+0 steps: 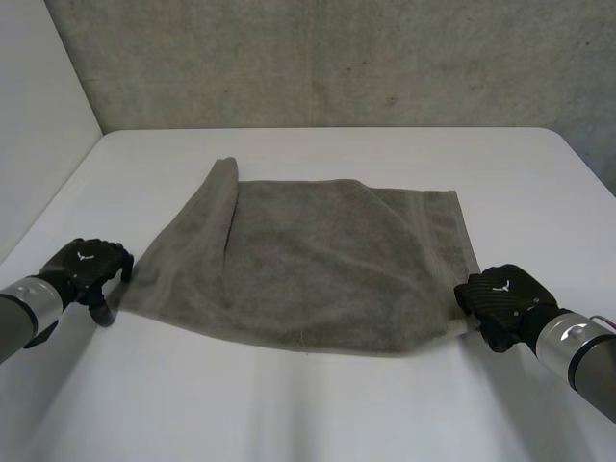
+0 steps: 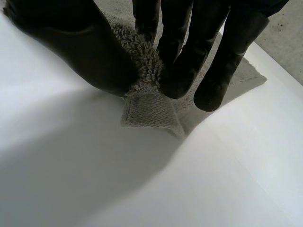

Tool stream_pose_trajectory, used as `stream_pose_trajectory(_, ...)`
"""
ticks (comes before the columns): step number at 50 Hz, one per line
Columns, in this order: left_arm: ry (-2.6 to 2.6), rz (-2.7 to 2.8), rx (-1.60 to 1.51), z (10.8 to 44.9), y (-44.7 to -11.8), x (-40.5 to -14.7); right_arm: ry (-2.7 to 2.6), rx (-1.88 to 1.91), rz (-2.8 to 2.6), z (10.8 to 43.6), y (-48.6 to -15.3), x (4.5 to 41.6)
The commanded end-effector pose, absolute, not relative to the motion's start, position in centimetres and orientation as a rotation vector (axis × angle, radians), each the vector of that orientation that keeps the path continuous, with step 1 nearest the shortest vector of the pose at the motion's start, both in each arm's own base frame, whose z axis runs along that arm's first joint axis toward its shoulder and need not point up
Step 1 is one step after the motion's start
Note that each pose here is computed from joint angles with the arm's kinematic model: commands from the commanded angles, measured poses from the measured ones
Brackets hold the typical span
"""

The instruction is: Fold the towel.

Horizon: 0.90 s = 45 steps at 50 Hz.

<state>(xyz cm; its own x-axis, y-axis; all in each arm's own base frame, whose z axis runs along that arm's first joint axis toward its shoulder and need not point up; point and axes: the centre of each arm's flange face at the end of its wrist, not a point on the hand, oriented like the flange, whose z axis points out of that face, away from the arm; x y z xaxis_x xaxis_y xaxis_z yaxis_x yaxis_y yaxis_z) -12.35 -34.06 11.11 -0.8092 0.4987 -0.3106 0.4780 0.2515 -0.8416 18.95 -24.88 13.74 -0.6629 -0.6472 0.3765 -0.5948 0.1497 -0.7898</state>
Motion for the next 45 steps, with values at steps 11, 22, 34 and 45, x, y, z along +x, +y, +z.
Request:
stream_pose_trajectory(11,-2.424,1.656,-0.997,10.9,-34.7,-13.7,2.341,-1.273,-1.559,13.6,-24.7,19.0)
stream_pose_trajectory(22,-2.404,1.667,-0.99,11.0,-35.2,-14.3,2.34,-1.283,-1.559,13.6,-24.6,19.0)
stream_pose_trajectory(34,-2.392,1.688,-0.953,11.2,-36.2,-14.3,2.334,-1.291,-1.553,13.5,-24.5,19.2)
stream_pose_trajectory(45,-2.382,1.684,-0.948,11.1,-36.4,-14.7,2.339,-1.29,-1.545,13.3,-24.5,19.2)
